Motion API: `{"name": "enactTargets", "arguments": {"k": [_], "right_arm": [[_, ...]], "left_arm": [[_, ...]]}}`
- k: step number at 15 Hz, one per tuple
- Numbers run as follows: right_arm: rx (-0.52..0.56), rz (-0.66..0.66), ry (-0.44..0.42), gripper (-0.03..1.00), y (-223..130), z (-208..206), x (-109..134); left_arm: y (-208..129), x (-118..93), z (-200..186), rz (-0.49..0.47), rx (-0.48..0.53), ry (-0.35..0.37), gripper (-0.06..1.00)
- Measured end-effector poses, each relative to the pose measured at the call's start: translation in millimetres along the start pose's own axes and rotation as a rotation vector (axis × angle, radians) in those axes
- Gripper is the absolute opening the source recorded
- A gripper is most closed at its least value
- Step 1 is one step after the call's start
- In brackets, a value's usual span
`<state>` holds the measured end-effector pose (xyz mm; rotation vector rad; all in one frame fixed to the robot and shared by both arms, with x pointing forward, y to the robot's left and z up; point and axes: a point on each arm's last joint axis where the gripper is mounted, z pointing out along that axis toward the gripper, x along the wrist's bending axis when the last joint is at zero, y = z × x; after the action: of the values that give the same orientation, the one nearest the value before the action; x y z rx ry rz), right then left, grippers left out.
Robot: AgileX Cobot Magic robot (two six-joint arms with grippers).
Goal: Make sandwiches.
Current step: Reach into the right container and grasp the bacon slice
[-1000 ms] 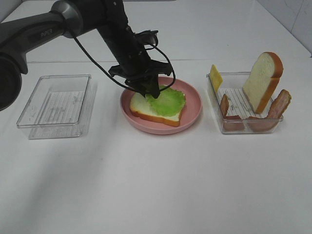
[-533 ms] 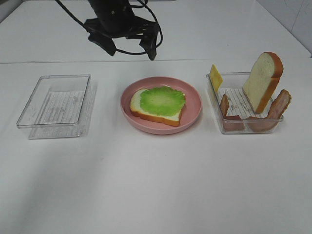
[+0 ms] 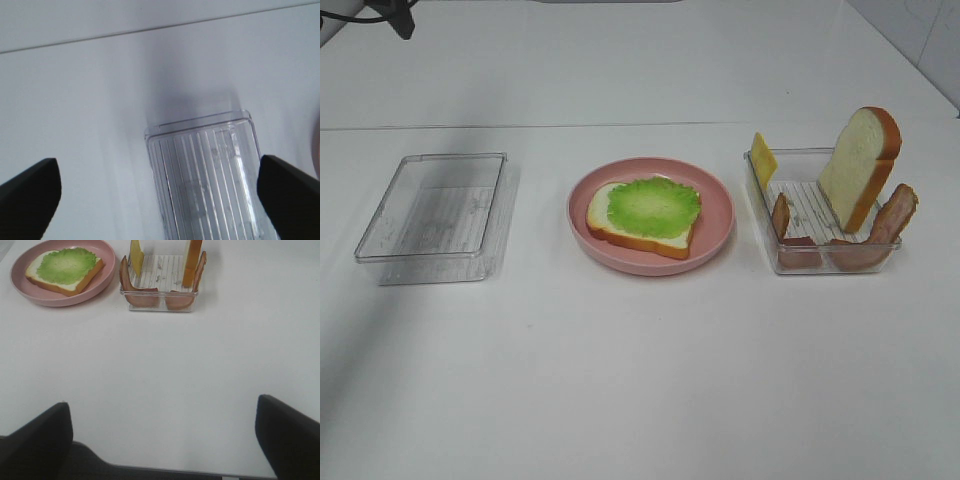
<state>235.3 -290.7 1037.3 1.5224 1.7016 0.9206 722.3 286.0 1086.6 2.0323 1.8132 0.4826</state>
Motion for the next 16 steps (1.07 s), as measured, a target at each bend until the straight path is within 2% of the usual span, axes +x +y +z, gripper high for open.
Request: {"name": "enactTargets", "arguments": {"k": [2, 4, 5, 7, 8, 10, 11, 12, 14, 15, 16], "right_arm": [[0.000, 0.000, 0.000, 0.96, 0, 0, 0], [0.000, 0.000, 0.000, 0.96, 0, 0, 0], [0.000, 0.000, 0.000, 0.96, 0, 0, 0], [0.000, 0.000, 0.000, 0.96, 0, 0, 0], [0.000, 0.000, 0.000, 0.96, 0, 0, 0], [0.000, 0.000, 0.000, 0.96, 0, 0, 0], [0.000, 0.000, 0.000, 0.96, 0, 0, 0], [0.000, 0.000, 0.000, 0.96, 0, 0, 0], [0.000, 0.000, 0.000, 0.96, 0, 0, 0], [0.000, 0.000, 0.000, 0.96, 0, 0, 0], [0.000, 0.000, 0.000, 0.96, 0, 0, 0]], "left_arm": [[-21, -2, -7, 0.000, 0.070, -0.012, 0.98], [-63, -7, -32, -0.007, 0.163, -0.027, 0.98], [-72, -8, -38, -0.007, 0.177, -0.028, 0.98], [-135, -15, -87, -0.020, 0.187, -0.028, 0.99], [-149, -16, -93, -0.026, 0.191, -0.027, 0.99], [-208, -23, -136, -0.041, 0.122, -0.021, 0.99], [-250, -27, -153, -0.051, 0.092, -0.018, 0.99], [-265, -28, -160, -0.057, 0.073, -0.017, 0.99], [-330, -34, -189, -0.063, -0.052, -0.011, 0.99], [-342, -36, -194, -0.061, -0.085, -0.010, 0.99], [-364, -38, -204, -0.058, -0.161, -0.006, 0.99]]}}
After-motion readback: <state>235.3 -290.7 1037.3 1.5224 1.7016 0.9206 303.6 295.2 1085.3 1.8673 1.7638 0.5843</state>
